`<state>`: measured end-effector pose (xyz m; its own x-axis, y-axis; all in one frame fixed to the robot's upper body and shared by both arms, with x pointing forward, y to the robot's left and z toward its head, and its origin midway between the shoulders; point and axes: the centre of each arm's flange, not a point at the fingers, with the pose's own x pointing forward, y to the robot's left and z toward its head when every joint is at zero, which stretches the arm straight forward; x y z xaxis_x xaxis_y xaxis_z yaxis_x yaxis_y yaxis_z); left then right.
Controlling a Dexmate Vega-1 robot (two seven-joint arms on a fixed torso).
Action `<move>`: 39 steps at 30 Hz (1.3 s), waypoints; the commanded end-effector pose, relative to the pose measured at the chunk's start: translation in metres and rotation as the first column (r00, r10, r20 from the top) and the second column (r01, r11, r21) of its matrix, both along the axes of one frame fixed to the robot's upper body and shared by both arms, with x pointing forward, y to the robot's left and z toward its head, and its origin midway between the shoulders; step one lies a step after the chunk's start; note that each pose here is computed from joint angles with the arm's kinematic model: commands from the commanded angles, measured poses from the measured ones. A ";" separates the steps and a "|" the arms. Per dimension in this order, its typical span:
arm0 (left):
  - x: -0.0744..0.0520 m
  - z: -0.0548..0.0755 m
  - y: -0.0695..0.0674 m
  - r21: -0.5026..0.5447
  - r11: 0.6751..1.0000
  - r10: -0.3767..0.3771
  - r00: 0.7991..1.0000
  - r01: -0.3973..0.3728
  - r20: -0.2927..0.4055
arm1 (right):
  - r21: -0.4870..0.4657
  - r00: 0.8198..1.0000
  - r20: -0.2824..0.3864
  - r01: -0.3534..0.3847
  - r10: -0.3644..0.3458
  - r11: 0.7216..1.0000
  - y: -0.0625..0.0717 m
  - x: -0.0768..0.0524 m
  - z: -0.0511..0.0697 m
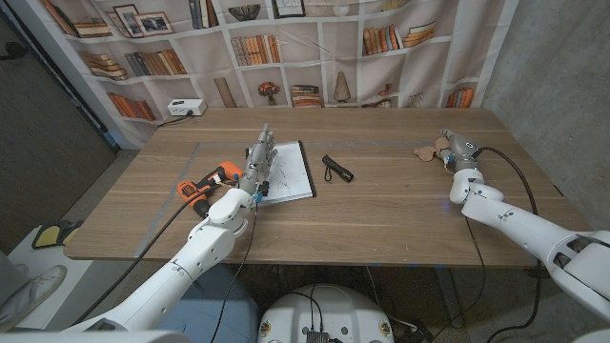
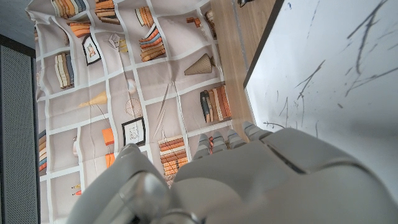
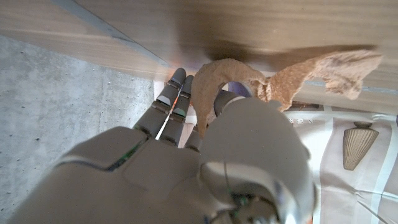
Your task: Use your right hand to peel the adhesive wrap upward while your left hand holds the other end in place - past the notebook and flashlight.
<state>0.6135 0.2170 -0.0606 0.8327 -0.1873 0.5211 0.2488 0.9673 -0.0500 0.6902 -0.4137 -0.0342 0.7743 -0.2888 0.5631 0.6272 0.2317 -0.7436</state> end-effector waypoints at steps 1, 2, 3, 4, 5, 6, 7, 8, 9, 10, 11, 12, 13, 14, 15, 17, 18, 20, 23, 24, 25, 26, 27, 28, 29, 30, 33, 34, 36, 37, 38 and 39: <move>0.000 0.002 0.001 0.004 1.000 -0.005 1.000 0.005 0.007 | 0.044 0.993 0.115 -0.023 0.018 0.999 0.002 -0.013 0.010; 0.001 0.002 0.002 0.004 1.000 -0.004 1.000 0.004 0.007 | 0.046 0.992 0.125 -0.029 0.023 0.999 0.003 -0.014 0.012; 0.001 0.002 0.002 0.004 1.000 -0.004 1.000 0.004 0.007 | 0.051 0.990 0.136 -0.033 0.026 0.998 0.003 -0.016 0.013; 0.001 0.003 0.002 0.004 1.000 -0.006 1.000 0.006 0.007 | 0.053 0.989 0.147 -0.038 0.030 0.998 0.004 -0.017 0.015; 0.001 0.003 0.002 0.004 1.000 -0.006 1.000 0.006 0.007 | 0.058 0.987 0.159 -0.043 0.033 0.997 0.005 -0.018 0.017; 0.001 0.003 0.002 0.005 1.000 -0.006 1.000 0.006 0.008 | 0.065 0.984 0.173 -0.053 0.041 0.996 0.006 -0.019 0.019; 0.002 0.003 0.002 0.005 1.000 -0.007 1.000 0.007 0.008 | 0.075 0.981 0.189 -0.061 0.046 0.995 0.007 -0.020 0.021; 0.002 0.003 0.002 0.003 1.000 -0.007 1.000 0.007 0.008 | 0.085 0.978 0.205 -0.068 0.050 0.994 0.008 -0.022 0.023; 0.002 0.003 0.002 0.004 1.000 -0.007 1.000 0.007 0.008 | 0.090 0.974 0.220 -0.082 0.060 0.993 0.009 -0.023 0.025; 0.003 0.003 0.002 0.003 1.000 -0.008 1.000 0.008 0.008 | 0.102 0.969 0.237 -0.092 0.066 0.990 0.010 -0.024 0.027; 0.003 0.002 0.002 0.004 1.000 -0.009 1.000 0.009 0.008 | 0.110 0.965 0.252 -0.102 0.072 0.989 0.011 -0.026 0.029; 0.003 0.002 0.003 0.005 1.000 -0.010 1.000 0.010 0.008 | 0.112 0.961 0.264 -0.116 0.083 0.987 0.013 -0.027 0.032; 0.003 0.002 0.003 0.007 1.000 -0.010 1.000 0.010 0.008 | 0.129 0.957 0.275 -0.130 0.090 0.983 0.014 -0.028 0.034; 0.003 0.002 0.003 0.007 1.000 -0.010 1.000 0.010 0.008 | 0.137 0.953 0.287 -0.142 0.098 0.980 0.014 -0.029 0.036; 0.003 0.002 0.003 0.005 1.000 -0.010 1.000 0.010 0.008 | 0.146 0.949 0.300 -0.147 0.098 0.978 0.016 -0.030 0.038; 0.003 0.002 0.004 0.002 1.000 -0.010 1.000 0.010 0.008 | 0.159 0.941 0.322 -0.164 0.106 0.974 0.017 -0.032 0.041; 0.003 0.002 0.004 0.001 1.000 -0.009 1.000 0.009 0.008 | 0.162 0.937 0.332 -0.169 0.107 0.972 0.018 -0.033 0.042; 0.003 0.001 0.005 0.000 1.000 -0.007 1.000 0.007 0.009 | 0.168 0.930 0.348 -0.184 0.116 0.969 0.020 -0.034 0.045; 0.003 0.000 0.007 -0.003 1.000 -0.007 1.000 0.007 0.009 | 0.185 0.919 0.372 -0.213 0.132 0.959 0.024 -0.036 0.048; 0.003 0.000 0.008 -0.002 1.000 -0.008 1.000 0.008 0.010 | 0.197 0.914 0.381 -0.226 0.138 0.954 0.024 -0.037 0.049; 0.003 0.000 0.008 -0.001 1.000 -0.009 1.000 0.009 0.011 | 0.210 0.910 0.390 -0.239 0.143 0.948 0.025 -0.037 0.050; 0.003 0.000 0.008 0.000 1.000 -0.010 1.000 0.011 0.011 | 0.219 0.905 0.399 -0.252 0.150 0.943 0.026 -0.038 0.050; 0.004 0.000 0.008 0.000 1.000 -0.012 1.000 0.012 0.011 | 0.225 0.898 0.411 -0.268 0.158 0.937 0.027 -0.039 0.051; 0.004 -0.001 0.008 -0.001 1.000 -0.012 1.000 0.012 0.010 | 0.237 0.891 0.423 -0.285 0.165 0.929 0.028 -0.040 0.052; 0.004 -0.001 0.008 -0.001 1.000 -0.014 1.000 0.014 0.009 | 0.250 0.884 0.435 -0.304 0.174 0.919 0.029 -0.041 0.054; 0.005 -0.001 0.008 -0.001 1.000 -0.015 1.000 0.015 0.009 | 0.257 0.875 0.447 -0.323 0.184 0.911 0.031 -0.043 0.055; 0.006 -0.001 0.008 0.002 1.000 -0.019 1.000 0.019 0.009 | 0.270 0.852 0.481 -0.368 0.206 0.890 0.035 -0.047 0.059; 0.006 0.000 0.008 0.005 1.000 -0.019 1.000 0.019 0.009 | 0.280 0.845 0.493 -0.379 0.207 0.882 0.036 -0.048 0.061; 0.007 0.001 0.007 0.007 1.000 -0.022 1.000 0.022 0.013 | 0.278 0.834 0.505 -0.402 0.223 0.873 0.038 -0.050 0.064; 0.008 0.002 0.007 0.007 1.000 -0.023 1.000 0.023 0.015 | 0.275 0.829 0.509 -0.413 0.233 0.868 0.039 -0.052 0.066; 0.008 0.002 0.007 0.007 1.000 -0.023 1.000 0.023 0.017 | 0.282 0.822 0.518 -0.426 0.238 0.860 0.039 -0.052 0.067; 0.008 0.003 0.007 0.007 1.000 -0.024 1.000 0.024 0.019 | 0.287 0.814 0.527 -0.439 0.243 0.851 0.040 -0.053 0.068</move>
